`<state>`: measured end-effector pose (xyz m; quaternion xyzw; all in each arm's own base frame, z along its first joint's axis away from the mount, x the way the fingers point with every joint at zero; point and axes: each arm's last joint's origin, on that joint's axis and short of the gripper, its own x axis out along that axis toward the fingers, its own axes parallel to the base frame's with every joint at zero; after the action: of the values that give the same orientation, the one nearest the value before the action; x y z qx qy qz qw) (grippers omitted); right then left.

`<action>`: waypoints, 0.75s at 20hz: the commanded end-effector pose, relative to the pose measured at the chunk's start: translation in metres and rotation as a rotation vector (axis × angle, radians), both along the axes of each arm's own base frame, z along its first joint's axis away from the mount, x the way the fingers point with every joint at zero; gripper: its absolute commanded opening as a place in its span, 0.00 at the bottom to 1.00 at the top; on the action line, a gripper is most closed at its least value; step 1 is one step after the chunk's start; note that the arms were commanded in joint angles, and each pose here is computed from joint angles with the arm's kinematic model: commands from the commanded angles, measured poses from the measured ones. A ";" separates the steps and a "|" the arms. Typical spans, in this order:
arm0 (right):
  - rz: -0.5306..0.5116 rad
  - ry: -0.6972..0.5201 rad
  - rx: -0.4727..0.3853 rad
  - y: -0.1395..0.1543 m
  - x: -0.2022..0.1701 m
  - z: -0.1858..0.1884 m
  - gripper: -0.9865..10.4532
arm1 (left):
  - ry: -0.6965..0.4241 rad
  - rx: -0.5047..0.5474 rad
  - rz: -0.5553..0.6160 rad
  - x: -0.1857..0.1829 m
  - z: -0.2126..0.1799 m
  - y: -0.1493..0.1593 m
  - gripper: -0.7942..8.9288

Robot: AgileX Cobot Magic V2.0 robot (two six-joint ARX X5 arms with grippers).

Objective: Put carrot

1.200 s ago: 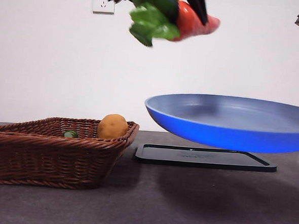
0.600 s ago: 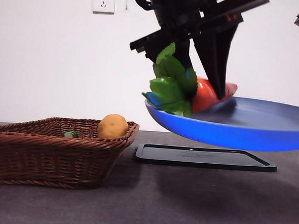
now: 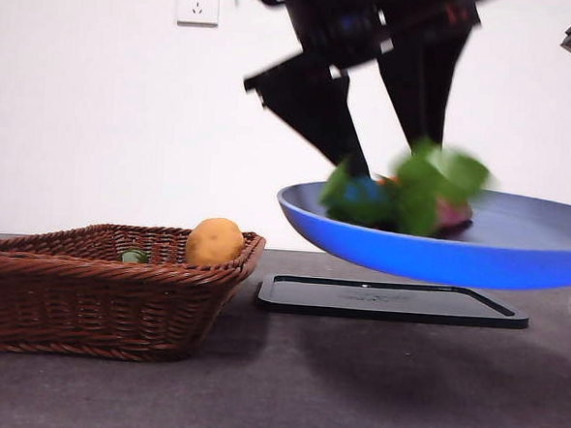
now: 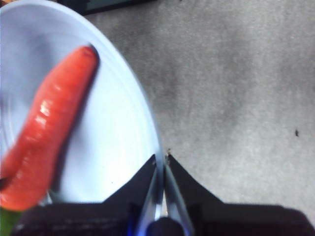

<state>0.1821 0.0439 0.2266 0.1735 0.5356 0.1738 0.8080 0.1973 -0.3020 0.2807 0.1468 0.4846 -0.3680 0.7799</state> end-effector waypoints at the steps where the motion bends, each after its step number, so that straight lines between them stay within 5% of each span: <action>1: -0.025 -0.004 -0.022 0.001 0.013 0.006 0.09 | -0.061 -0.063 -0.032 -0.009 0.034 0.016 0.36; 4: -0.040 0.032 -0.052 -0.001 0.037 0.008 0.09 | -0.152 -0.088 0.013 -0.021 0.070 0.049 0.36; 10: -0.066 0.036 -0.066 -0.004 0.130 0.010 0.09 | -0.377 0.024 0.243 -0.049 0.121 0.132 0.36; 15: -0.068 0.051 -0.066 0.003 0.208 -0.013 0.09 | -0.477 0.010 0.354 -0.062 0.139 0.164 0.36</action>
<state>0.3867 0.0453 0.2148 0.1717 0.5562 0.1188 0.8044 0.1339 -0.1341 0.4179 0.1413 0.3106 -0.1746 0.9236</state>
